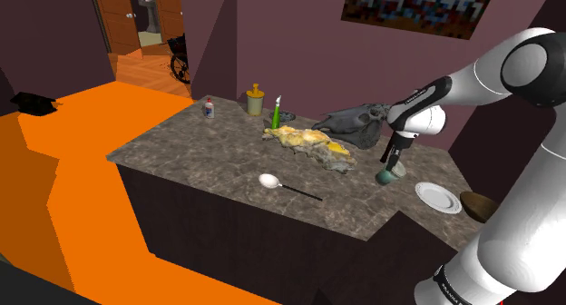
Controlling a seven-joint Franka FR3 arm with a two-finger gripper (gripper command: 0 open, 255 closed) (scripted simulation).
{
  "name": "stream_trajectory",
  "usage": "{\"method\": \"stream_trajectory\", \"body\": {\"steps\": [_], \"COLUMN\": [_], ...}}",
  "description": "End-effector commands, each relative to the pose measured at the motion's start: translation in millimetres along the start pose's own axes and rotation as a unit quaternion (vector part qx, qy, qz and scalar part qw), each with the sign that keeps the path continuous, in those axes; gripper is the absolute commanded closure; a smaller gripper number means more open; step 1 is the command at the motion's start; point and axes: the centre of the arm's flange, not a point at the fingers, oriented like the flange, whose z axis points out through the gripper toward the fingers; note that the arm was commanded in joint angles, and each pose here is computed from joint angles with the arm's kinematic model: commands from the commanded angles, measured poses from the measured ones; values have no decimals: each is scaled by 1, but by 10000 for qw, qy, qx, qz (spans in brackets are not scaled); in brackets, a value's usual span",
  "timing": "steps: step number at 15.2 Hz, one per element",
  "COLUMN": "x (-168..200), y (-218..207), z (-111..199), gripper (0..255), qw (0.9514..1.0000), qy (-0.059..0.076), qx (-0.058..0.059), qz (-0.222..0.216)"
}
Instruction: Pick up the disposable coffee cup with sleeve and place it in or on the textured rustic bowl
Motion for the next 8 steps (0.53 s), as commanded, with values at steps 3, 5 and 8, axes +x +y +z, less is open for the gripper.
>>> {"method": "stream_trajectory", "body": {"steps": [3,5,8], "x": [1,1,1], "y": [2,2,2], "z": [-20,-31,-47], "gripper": [255,255,255], "qw": [10000,10000,10000], "qy": [-2,-2,-2], "qx": [-1,-1,-1], "qz": [-1,-1,-1]}}
